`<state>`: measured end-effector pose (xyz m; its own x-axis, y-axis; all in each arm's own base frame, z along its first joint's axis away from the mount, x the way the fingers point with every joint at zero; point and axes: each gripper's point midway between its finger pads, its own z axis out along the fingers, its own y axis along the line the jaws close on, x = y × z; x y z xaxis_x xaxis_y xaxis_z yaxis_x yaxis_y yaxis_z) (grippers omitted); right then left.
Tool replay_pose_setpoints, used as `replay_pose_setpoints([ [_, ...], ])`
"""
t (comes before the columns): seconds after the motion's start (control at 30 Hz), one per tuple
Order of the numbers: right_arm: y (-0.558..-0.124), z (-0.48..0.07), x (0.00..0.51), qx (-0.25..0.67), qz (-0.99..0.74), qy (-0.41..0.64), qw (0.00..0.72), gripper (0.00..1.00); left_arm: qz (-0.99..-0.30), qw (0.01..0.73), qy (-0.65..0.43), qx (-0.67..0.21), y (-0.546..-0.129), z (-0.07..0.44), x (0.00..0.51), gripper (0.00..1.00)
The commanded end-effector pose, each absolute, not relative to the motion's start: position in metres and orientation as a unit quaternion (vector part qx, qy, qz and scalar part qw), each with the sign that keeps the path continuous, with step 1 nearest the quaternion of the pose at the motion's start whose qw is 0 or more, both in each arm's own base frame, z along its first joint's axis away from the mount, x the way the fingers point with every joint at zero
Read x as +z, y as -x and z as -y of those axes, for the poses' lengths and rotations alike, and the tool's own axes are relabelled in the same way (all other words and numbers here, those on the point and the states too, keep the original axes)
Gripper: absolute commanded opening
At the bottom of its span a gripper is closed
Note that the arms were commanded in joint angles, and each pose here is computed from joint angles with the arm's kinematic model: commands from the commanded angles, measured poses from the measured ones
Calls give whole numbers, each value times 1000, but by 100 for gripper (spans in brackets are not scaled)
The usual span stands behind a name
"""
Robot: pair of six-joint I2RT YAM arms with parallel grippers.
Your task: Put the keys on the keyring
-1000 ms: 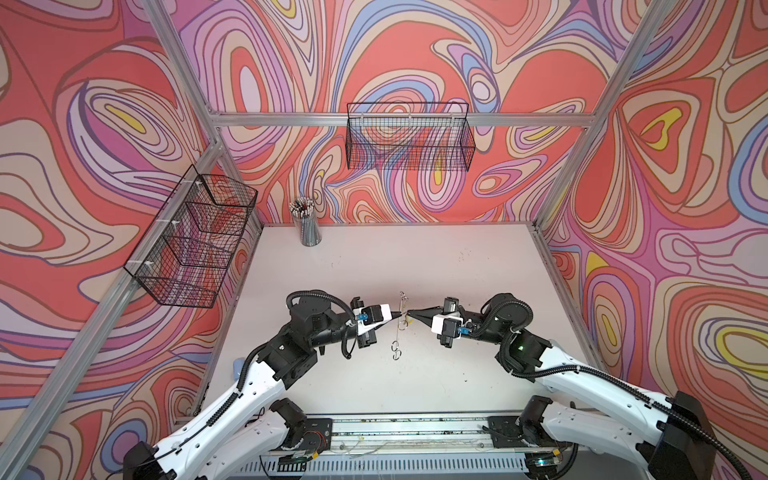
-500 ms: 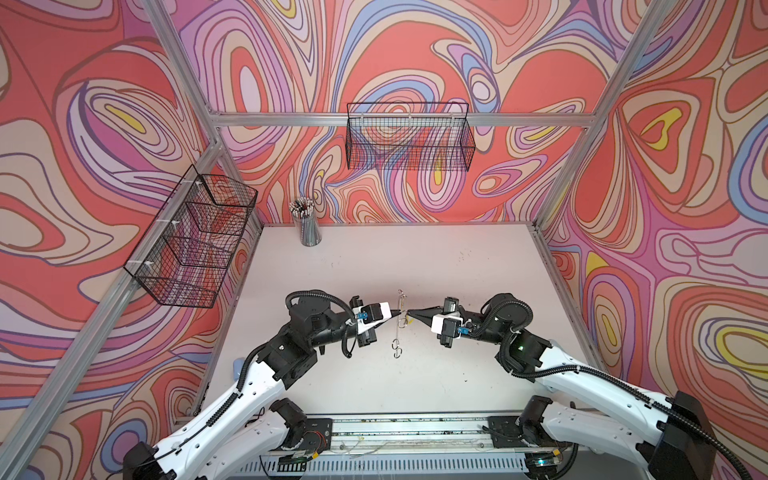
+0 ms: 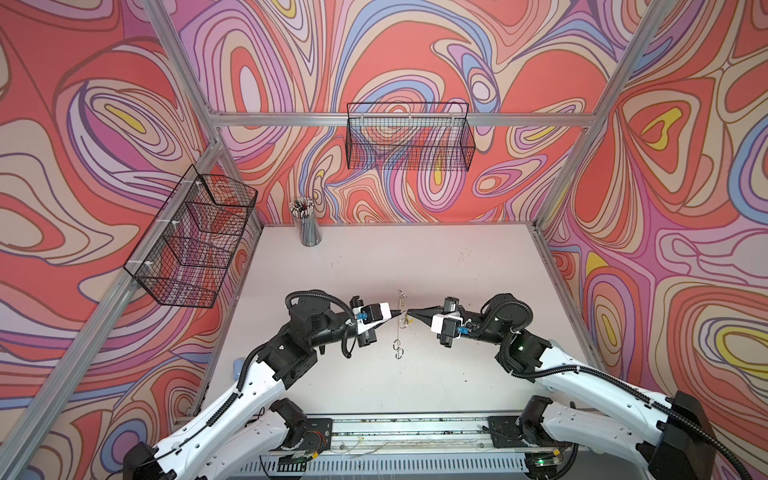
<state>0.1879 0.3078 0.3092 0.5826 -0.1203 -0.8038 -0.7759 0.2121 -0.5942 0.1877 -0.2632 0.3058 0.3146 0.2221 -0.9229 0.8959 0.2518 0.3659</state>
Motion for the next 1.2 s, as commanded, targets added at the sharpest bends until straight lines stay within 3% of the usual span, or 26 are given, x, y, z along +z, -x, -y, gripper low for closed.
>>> replay_pose_setpoints([
  [0.0,-187,-306,310,233,-380,579,683,0,-493,616,-546,-283,-184,263,324,0],
  [1.17,-184,-306,312,236,-375,579,684,0,-495,625,-536,-276,-187,261,326,0],
])
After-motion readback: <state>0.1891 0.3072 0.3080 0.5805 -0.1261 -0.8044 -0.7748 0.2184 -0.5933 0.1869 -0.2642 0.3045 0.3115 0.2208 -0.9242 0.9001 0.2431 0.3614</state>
